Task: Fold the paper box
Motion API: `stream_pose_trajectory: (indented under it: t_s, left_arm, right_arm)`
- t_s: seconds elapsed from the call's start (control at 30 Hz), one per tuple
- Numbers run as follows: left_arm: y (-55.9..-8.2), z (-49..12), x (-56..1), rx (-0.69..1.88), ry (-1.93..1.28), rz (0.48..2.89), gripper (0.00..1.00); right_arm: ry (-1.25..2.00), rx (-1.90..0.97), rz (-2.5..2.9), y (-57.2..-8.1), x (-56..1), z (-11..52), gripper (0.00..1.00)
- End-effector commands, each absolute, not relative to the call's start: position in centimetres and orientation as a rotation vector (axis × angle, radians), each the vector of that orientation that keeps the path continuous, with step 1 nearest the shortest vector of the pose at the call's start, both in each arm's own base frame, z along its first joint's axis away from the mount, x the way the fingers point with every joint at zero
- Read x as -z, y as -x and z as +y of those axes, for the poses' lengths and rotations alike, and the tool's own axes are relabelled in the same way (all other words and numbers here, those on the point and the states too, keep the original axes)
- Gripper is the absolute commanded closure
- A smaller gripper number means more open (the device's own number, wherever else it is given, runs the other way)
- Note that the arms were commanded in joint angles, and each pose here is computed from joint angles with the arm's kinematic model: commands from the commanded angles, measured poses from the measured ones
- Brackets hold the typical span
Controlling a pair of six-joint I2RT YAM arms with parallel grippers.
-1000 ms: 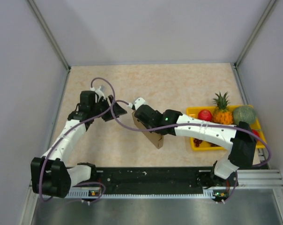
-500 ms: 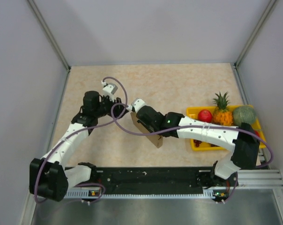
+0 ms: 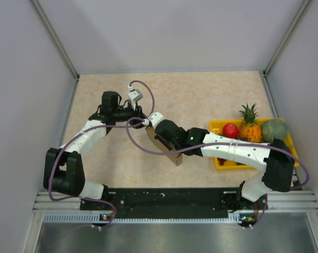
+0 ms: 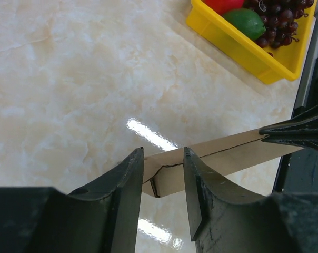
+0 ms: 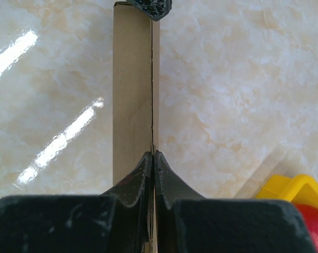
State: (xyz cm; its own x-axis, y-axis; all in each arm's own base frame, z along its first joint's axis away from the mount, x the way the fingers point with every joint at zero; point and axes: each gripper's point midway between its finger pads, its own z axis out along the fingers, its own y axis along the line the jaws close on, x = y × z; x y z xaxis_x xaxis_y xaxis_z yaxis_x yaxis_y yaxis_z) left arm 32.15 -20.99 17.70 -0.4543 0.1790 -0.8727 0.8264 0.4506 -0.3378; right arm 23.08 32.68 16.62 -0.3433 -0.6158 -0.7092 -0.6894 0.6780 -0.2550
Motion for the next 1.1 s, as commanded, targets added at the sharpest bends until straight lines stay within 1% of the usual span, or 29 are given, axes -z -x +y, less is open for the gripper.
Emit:
stream_pose_trajectory:
  t_s: [0.0,0.07,0.13,0.2,0.23,0.3,0.43,0.5,0.57,0.67,0.73,0.8,0.87,1.07]
  left_arm:
    - [-31.5,-21.2,-19.1,1.021,-0.912,1.828,0.56]
    - [-32.2,-20.5,-19.0,0.966,-0.837,1.866,0.48]
    - [-32.9,-20.0,-20.3,0.927,-0.781,1.844,0.46]
    - [-32.6,-20.0,-20.9,0.949,-0.750,1.837,0.45]
    - [-32.3,-20.1,-21.5,0.956,-0.757,1.808,0.45]
    - [-32.2,-20.0,-21.5,0.947,-0.755,1.811,0.49]
    - [-32.1,-19.6,-19.8,0.897,-0.826,1.836,0.58]
    - [-32.3,-19.6,-19.5,0.892,-0.861,1.851,0.61]
    - [-31.7,-19.8,-18.9,0.908,-0.922,1.853,0.60]
    - [-31.3,-20.2,-18.7,0.940,-0.968,1.820,0.53]
    - [-30.9,-20.7,-18.6,0.980,-0.992,1.809,0.52]
    - [-31.2,-20.8,-18.1,0.972,-0.990,1.831,0.54]
    - [-31.4,-21.1,-18.0,0.965,-0.995,1.842,0.59]
    - [-33.1,-20.8,-18.2,0.865,-0.952,1.850,0.62]
  right_arm:
    - [1.039,-0.143,2.094,-22.3,-15.4,32.3,1.00]
    - [1.039,-0.142,2.097,-22.3,-15.3,32.1,1.00]
    - [1.037,-0.137,2.102,-22.6,-15.1,31.9,1.00]
    - [1.036,-0.141,2.104,-22.7,-15.1,31.9,1.00]
    - [1.032,-0.143,2.106,-22.8,-15.1,31.8,1.00]
    - [1.028,-0.151,2.112,-22.9,-14.9,31.8,1.00]
    - [1.026,-0.178,2.106,-23.0,-15.1,31.9,1.00]
    - [1.026,-0.192,2.112,-23.1,-15.1,32.0,1.00]
    - [1.025,-0.198,2.116,-23.2,-15.0,31.8,1.00]
    - [1.025,-0.205,2.113,-23.2,-15.2,31.6,1.00]
    - [1.028,-0.208,2.112,-23.2,-15.2,31.6,1.00]
    - [1.032,-0.213,2.111,-23.2,-15.2,31.7,1.00]
    - [1.037,-0.218,2.109,-23.2,-15.2,31.8,1.00]
    - [1.037,-0.217,2.110,-23.2,-15.1,31.7,1.00]
